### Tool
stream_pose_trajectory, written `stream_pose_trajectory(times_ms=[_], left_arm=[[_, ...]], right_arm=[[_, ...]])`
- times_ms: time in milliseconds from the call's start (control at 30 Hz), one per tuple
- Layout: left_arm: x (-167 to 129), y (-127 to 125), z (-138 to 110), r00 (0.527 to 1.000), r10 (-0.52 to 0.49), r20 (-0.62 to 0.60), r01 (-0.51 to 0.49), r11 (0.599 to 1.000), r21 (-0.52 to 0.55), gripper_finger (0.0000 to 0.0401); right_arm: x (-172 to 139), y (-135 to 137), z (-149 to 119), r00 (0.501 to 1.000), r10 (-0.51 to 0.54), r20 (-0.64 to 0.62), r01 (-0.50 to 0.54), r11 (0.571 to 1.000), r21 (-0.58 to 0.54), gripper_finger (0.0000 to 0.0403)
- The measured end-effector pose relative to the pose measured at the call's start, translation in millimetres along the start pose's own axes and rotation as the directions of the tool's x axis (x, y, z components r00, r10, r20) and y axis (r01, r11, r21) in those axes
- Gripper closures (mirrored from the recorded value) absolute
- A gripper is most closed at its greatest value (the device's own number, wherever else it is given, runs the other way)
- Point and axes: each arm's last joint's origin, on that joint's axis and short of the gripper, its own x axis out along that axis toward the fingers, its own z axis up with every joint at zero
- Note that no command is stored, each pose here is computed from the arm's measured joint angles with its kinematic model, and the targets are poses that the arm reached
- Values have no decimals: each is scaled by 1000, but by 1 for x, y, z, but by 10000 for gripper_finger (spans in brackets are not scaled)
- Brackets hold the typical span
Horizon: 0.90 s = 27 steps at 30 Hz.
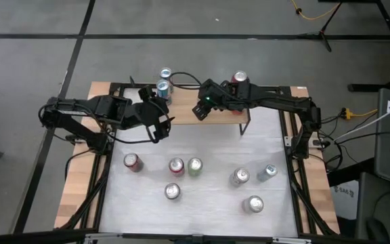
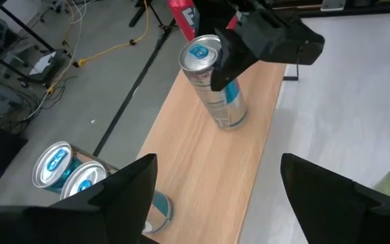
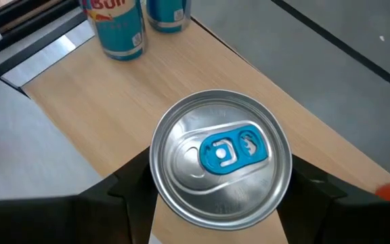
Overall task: Sort soda cans
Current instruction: Put the left blue soda can on the shelf aligned with the blue soda cans
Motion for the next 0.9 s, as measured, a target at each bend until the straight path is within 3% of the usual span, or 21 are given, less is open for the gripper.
stream_pose_trajectory(times_ms=[900], left_arm=[[0, 0, 0, 1000, 0, 0, 0, 1000, -2, 96]], right_arm=[[1, 2, 0, 999, 35, -6, -35, 999, 2, 175]])
